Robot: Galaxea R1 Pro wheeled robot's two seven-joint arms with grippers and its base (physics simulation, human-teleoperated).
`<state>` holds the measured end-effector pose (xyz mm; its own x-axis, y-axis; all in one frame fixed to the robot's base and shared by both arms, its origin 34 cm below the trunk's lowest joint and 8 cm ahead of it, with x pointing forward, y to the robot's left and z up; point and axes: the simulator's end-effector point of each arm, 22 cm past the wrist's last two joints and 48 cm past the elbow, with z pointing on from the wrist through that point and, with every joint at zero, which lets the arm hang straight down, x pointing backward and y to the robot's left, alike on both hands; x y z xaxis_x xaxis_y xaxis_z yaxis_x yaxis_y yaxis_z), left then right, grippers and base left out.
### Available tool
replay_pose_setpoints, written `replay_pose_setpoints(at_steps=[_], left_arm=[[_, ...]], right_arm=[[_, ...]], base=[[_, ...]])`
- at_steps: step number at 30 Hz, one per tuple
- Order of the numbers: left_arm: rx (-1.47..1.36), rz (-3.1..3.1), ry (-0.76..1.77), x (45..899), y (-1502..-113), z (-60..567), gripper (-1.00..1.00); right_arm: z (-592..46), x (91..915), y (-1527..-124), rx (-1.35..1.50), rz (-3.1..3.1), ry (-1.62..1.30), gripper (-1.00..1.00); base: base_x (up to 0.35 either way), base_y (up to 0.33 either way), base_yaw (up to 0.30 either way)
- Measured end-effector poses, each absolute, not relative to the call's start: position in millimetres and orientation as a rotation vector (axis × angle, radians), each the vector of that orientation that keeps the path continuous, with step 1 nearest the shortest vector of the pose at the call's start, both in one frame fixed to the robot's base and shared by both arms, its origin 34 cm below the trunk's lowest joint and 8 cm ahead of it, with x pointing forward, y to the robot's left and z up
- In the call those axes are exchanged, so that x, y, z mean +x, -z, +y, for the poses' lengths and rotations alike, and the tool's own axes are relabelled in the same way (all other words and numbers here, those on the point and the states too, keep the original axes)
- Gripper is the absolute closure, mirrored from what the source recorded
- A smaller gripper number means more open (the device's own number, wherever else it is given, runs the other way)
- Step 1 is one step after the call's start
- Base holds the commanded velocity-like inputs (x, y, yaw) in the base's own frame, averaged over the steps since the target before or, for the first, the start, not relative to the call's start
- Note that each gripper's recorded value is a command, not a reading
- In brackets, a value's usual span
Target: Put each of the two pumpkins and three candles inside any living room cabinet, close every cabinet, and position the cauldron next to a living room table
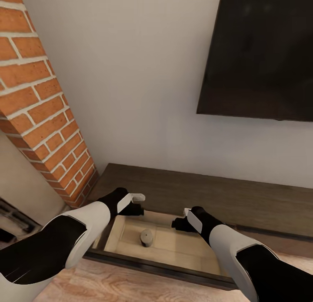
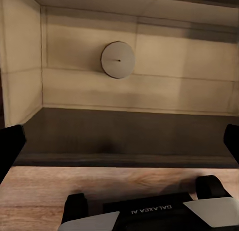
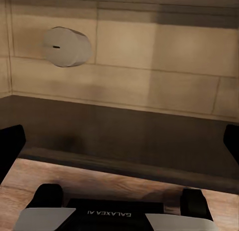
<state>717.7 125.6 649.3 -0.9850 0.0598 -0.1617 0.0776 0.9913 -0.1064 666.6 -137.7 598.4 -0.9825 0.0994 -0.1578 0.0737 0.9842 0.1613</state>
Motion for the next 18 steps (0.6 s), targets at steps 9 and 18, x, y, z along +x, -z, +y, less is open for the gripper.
replay_pose_setpoints(at_steps=[9, 18], left_arm=[[0.103, 2.969, 0.168, 715, -653, 125, -1.0], [0.104, 2.959, 0.167, 716, -659, 125, -1.0]], right_arm=[[-137, 671, -606, 0.126, 2.949, -0.233, -1.0], [-138, 674, -614, 0.124, 2.935, -0.232, -1.0]], base=[[0.0, 0.0, 0.068], [0.0, 0.0, 0.067]])
